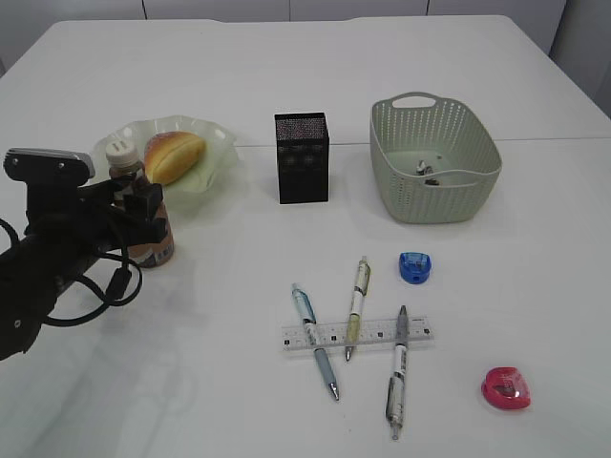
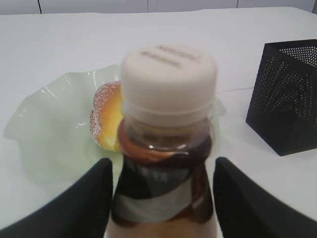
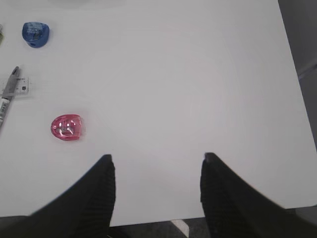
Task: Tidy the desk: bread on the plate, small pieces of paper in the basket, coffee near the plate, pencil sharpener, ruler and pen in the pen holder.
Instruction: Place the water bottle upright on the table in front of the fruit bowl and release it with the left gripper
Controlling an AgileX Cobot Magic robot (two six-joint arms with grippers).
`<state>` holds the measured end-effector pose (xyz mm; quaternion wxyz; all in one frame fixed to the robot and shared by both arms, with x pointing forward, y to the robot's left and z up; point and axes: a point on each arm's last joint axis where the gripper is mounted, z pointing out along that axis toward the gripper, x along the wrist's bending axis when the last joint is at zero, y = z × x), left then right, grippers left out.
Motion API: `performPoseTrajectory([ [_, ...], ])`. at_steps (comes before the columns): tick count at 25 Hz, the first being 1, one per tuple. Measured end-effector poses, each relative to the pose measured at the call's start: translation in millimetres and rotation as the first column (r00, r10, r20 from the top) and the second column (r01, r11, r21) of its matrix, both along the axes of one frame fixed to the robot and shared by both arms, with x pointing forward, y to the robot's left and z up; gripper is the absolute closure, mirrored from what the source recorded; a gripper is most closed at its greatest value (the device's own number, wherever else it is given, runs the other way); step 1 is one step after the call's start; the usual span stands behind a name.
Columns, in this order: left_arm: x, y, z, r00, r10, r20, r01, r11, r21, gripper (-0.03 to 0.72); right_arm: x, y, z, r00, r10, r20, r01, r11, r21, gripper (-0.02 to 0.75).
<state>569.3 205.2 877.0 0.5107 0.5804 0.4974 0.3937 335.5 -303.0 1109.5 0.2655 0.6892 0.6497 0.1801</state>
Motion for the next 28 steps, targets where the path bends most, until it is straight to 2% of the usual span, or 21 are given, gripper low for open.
performPoseTrajectory([
  [11, -2, -9, 18, 0.998, -0.023, 0.05, 0.024, 1.0, -0.018, 0.222, 0, 0, 0, 1.0, 0.0, 0.002, 0.0, 1.0, -0.001, 0.302],
  [15, -2, -8, 28, 0.997, 0.0, 0.075, 0.002, 0.999, -0.033, 0.222, 0, 0, 0, 1.0, 0.0, 0.002, 0.0, 1.0, -0.001, 0.302],
  [19, -2, -6, 40, 0.994, 0.013, 0.11, -0.01, 1.0, -0.026, 0.222, 0, 0, 0, 1.0, 0.0, 0.002, 0.0, 1.0, -0.001, 0.302],
  [28, -8, -5, 89, 0.97, 0.017, 0.244, -0.001, 0.998, -0.065, 0.222, 0, 0, 0, 1.0, 0.0, 0.002, 0.0, 1.0, -0.001, 0.302],
])
